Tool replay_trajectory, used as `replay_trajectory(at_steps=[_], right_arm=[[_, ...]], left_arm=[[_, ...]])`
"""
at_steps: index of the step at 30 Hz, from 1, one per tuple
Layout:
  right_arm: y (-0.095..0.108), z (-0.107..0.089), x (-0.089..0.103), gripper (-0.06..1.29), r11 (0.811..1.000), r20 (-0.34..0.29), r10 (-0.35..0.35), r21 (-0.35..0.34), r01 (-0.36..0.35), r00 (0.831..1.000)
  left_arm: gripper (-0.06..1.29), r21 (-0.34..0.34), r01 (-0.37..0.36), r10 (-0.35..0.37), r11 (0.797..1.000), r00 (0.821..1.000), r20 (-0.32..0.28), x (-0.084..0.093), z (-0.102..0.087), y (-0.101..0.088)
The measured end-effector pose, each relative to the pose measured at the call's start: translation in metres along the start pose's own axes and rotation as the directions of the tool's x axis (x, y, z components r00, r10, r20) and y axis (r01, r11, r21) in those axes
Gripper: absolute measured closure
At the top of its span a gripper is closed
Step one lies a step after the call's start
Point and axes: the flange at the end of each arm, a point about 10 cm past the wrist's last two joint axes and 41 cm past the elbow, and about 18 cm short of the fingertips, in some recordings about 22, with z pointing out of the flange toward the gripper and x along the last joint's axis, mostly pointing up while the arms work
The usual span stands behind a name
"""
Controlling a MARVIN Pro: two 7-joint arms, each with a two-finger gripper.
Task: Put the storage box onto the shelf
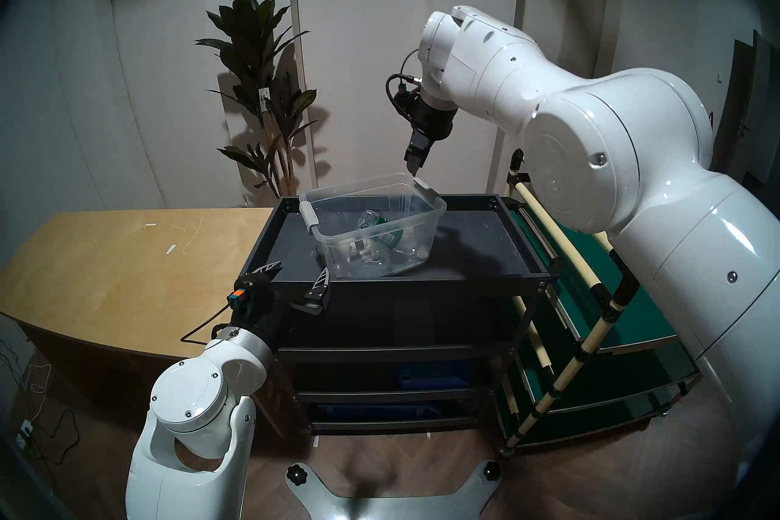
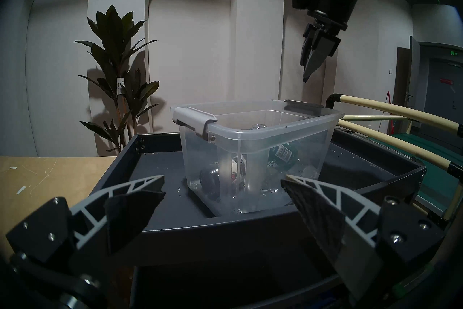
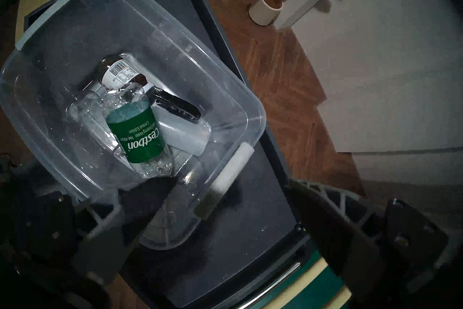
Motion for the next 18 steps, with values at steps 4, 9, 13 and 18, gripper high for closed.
replay_trajectory(at_steps=[4,9,13,18], right_arm=[[0.006,0.012,-0.017,-0.02,0.998,-0.006,0.060,0.019,-0.060,0.998],[0.020,0.008,-0.033,-0.02,0.992,-0.039,0.127,0.022,-0.126,0.991],[0.037,-0.005,-0.045,-0.02,0.984,-0.081,0.181,0.016,-0.180,0.980],[0.054,-0.019,-0.061,-0.02,0.971,-0.129,0.239,0.019,-0.238,0.962]], left_arm=[[-0.04,0.000,0.000,0.000,1.000,1.000,0.000,0.000,0.000,0.000],[-0.04,0.000,0.000,0.000,1.000,1.000,0.000,0.000,0.000,0.000],[-0.04,0.000,0.000,0.000,1.000,1.000,0.000,0.000,0.000,0.000],[-0.04,0.000,0.001,-0.001,1.000,1.000,0.000,0.000,0.000,0.000]])
